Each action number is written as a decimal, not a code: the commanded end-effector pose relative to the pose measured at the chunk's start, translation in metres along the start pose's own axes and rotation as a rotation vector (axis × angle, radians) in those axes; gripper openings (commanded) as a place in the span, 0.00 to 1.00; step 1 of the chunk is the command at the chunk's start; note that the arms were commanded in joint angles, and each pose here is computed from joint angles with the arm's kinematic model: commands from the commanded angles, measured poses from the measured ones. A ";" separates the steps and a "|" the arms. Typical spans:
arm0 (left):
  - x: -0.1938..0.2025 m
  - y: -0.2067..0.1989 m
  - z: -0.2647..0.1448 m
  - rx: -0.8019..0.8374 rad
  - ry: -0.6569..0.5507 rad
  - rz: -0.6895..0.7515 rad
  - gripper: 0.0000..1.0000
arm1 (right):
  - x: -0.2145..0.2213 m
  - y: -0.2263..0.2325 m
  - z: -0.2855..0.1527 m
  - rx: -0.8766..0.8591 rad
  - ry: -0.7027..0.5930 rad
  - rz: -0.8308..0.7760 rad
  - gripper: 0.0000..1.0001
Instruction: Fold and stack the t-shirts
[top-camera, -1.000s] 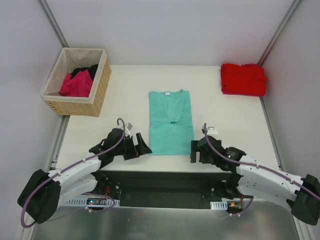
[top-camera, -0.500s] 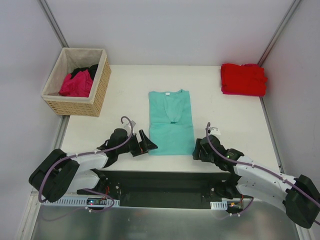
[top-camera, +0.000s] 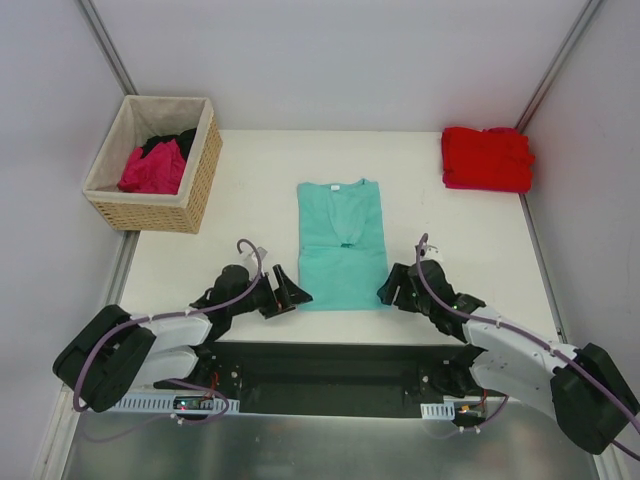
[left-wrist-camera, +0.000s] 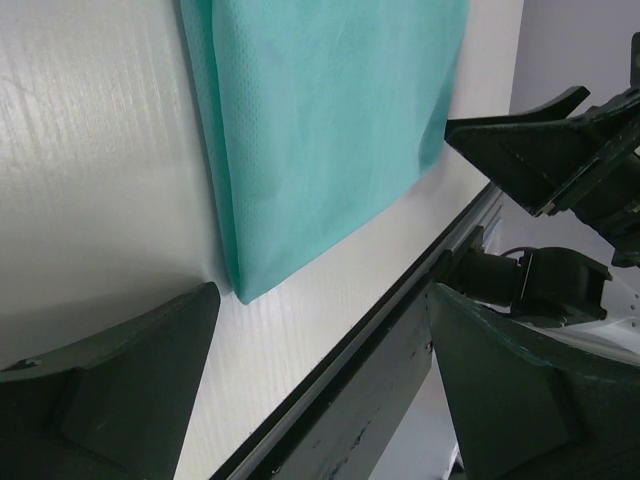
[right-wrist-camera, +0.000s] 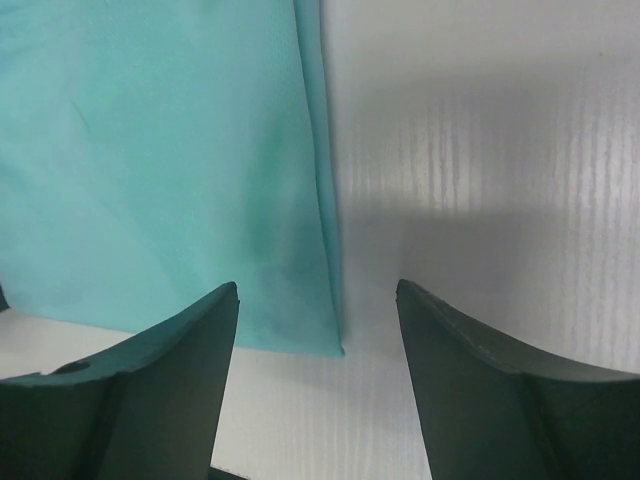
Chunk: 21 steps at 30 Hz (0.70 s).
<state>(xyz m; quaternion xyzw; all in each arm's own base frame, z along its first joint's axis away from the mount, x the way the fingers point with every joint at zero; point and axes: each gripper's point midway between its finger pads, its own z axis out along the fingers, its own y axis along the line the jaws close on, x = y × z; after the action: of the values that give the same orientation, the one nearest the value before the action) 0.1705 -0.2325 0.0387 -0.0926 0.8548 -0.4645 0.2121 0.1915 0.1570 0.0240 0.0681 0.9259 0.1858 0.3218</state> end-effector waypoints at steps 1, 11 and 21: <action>0.039 0.051 -0.017 -0.171 0.093 -0.075 0.87 | 0.049 -0.028 0.006 0.048 0.171 0.051 0.69; 0.046 0.057 -0.023 -0.156 0.083 -0.093 0.87 | 0.082 -0.044 -0.003 0.074 0.276 0.141 0.70; 0.050 0.052 -0.010 -0.090 0.120 -0.133 0.85 | 0.083 -0.040 -0.017 0.037 0.263 0.199 0.70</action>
<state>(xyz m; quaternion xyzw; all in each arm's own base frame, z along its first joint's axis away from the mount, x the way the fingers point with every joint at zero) 0.1637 -0.2347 0.0343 -0.1128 0.8487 -0.4812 0.1886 0.1779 0.1757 0.0299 0.1243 0.8970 0.3047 0.2951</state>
